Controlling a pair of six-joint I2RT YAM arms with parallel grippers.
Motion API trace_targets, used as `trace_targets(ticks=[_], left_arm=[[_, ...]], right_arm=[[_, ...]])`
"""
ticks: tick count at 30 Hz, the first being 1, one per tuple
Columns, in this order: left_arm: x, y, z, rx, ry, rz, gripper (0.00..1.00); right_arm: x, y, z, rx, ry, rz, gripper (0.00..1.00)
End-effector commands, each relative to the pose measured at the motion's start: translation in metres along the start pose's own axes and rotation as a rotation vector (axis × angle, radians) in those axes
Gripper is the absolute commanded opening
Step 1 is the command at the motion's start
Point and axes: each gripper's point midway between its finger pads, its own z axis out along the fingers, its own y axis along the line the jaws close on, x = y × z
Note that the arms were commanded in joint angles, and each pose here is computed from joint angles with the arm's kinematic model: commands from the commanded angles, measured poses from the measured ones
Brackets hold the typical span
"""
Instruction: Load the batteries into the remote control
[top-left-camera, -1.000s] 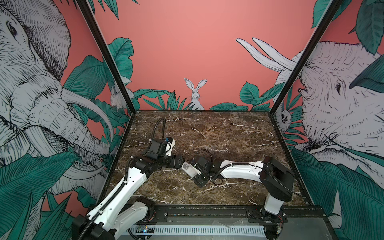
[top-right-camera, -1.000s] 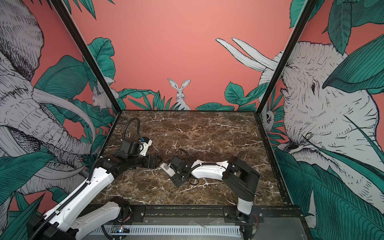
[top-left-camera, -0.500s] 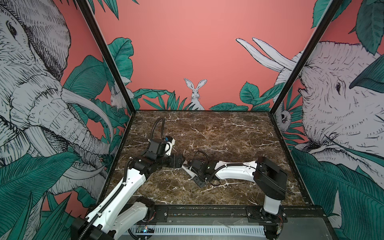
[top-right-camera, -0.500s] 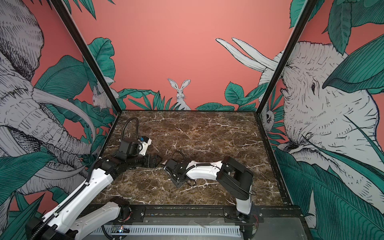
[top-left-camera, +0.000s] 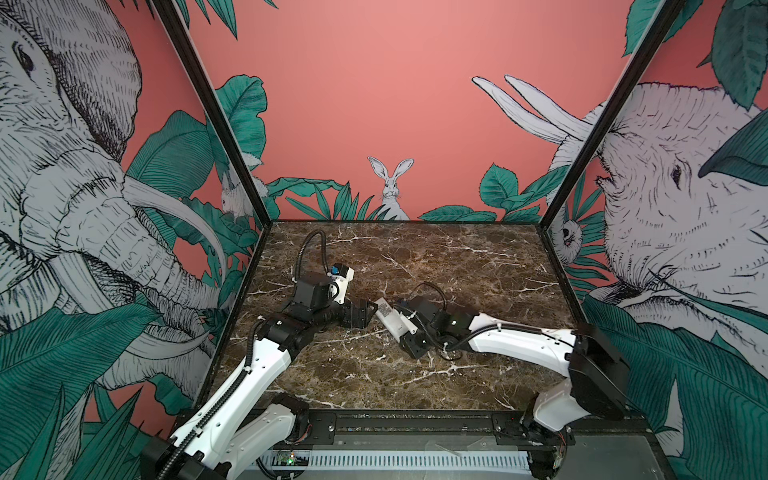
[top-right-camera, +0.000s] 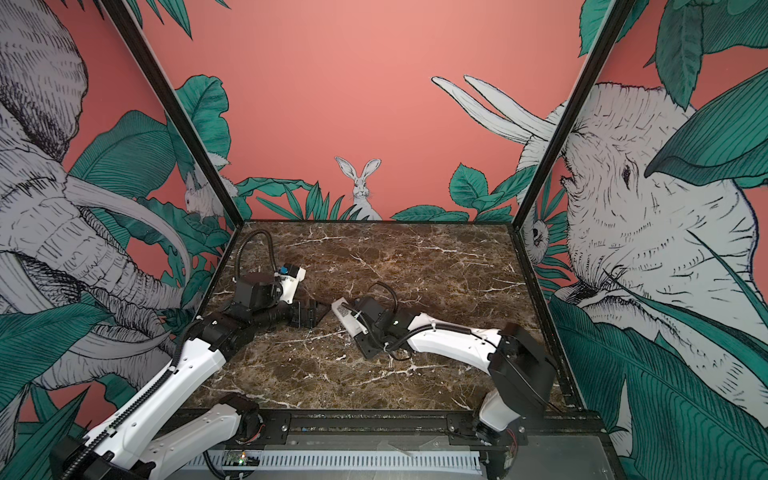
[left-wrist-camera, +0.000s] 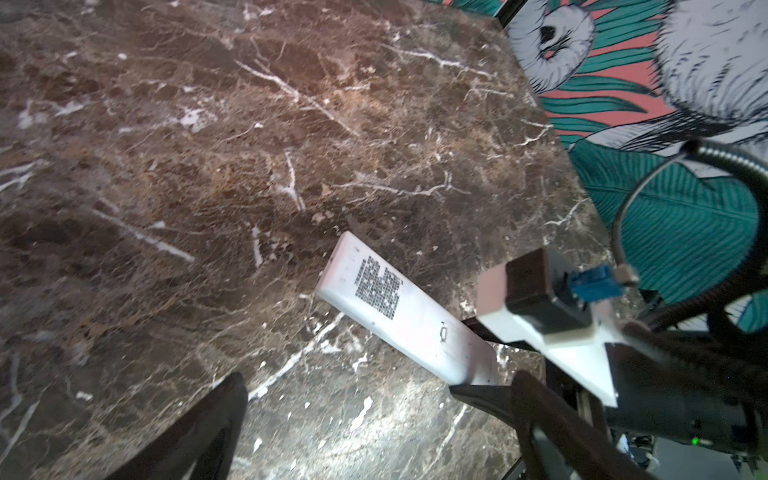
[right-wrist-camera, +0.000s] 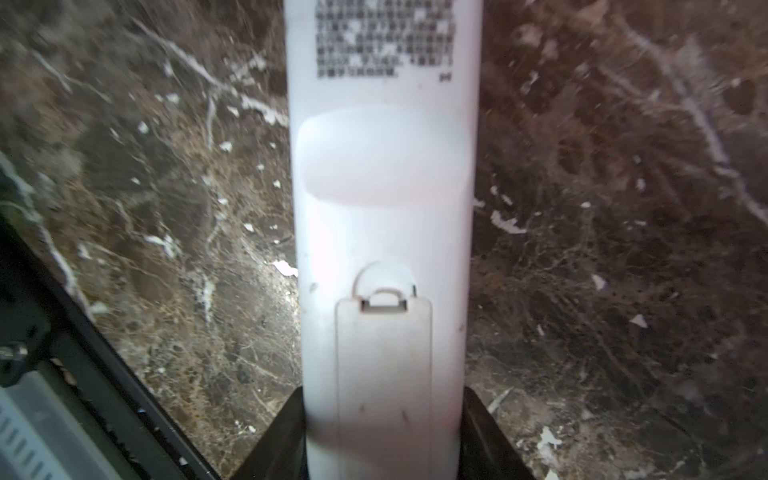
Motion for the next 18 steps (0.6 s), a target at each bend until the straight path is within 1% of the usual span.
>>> trace_targets(ticks=[1, 5, 8, 10, 12, 15, 18], left_arm=[[-0.018, -0.025, -0.002, 0.139, -0.063, 0.036, 0.99], [-0.032, -0.048, -0.005, 0.260, -0.102, 0.067, 1.00], [-0.036, -0.077, -0.011, 0.424, -0.118, 0.107, 0.99], [-0.038, -0.091, -0.014, 0.504, -0.128, 0.129, 1.00], [-0.036, -0.102, -0.016, 0.556, -0.128, 0.153, 1.00], [-0.033, -0.115, -0.015, 0.599, -0.128, 0.190, 0.99], [-0.039, -0.123, -0.017, 0.642, -0.147, 0.184, 1.00]], right_arm=[[-0.024, 0.005, -0.025, -0.110, -0.114, 0.057, 0.40], [-0.040, -0.002, -0.058, -0.180, -0.207, 0.105, 0.39], [-0.051, -0.005, -0.083, -0.247, -0.278, 0.143, 0.39], [-0.059, -0.006, -0.101, -0.291, -0.331, 0.169, 0.39], [-0.066, -0.003, -0.117, -0.346, -0.382, 0.190, 0.38], [-0.076, 0.010, -0.139, -0.460, -0.445, 0.192, 0.36], [-0.079, 0.023, -0.153, -0.542, -0.468, 0.185, 0.34]])
